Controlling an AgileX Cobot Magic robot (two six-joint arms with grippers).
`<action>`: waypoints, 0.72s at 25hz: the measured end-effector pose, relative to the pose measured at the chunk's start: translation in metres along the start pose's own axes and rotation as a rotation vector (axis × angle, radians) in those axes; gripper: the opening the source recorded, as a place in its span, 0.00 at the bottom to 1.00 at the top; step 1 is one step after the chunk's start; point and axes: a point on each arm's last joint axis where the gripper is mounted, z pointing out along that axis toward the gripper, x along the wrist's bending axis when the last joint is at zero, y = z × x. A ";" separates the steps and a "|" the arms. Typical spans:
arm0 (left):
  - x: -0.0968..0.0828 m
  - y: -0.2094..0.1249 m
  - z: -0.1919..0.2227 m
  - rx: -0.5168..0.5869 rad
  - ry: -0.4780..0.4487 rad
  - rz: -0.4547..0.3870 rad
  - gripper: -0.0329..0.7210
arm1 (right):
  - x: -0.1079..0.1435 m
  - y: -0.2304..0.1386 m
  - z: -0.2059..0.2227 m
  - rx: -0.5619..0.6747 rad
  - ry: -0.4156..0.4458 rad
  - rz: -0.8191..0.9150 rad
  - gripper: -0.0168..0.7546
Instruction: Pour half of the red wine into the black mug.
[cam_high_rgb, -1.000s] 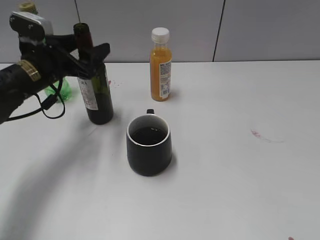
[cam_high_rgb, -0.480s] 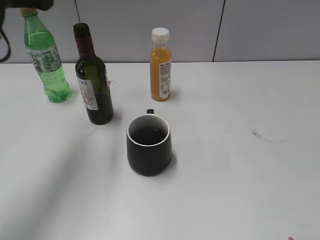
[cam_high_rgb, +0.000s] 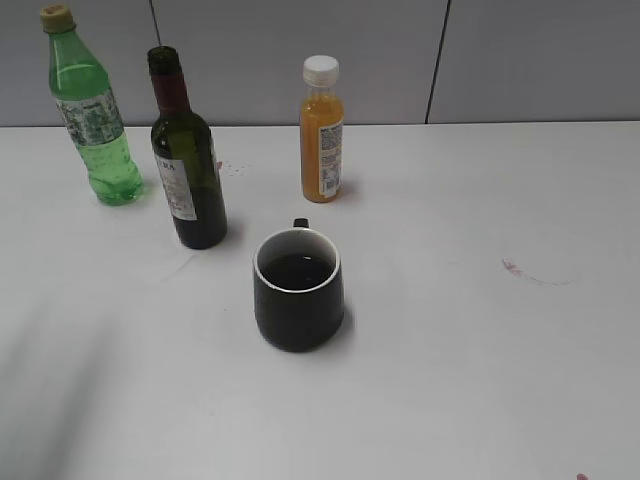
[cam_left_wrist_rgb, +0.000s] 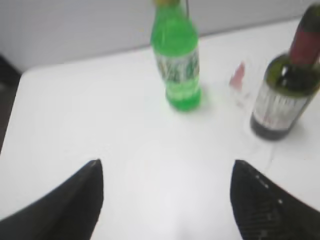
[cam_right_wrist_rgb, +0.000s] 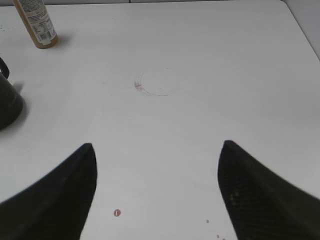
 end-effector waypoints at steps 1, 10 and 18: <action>0.001 -0.006 -0.004 0.061 0.002 -0.017 0.82 | 0.000 0.000 0.000 0.000 0.000 0.000 0.76; 0.024 -0.033 -0.034 0.255 0.083 -0.110 0.82 | 0.000 0.000 0.000 0.000 0.000 0.000 0.76; 0.038 -0.051 -0.049 0.329 0.086 -0.202 0.82 | 0.000 0.000 0.000 0.000 0.000 0.000 0.76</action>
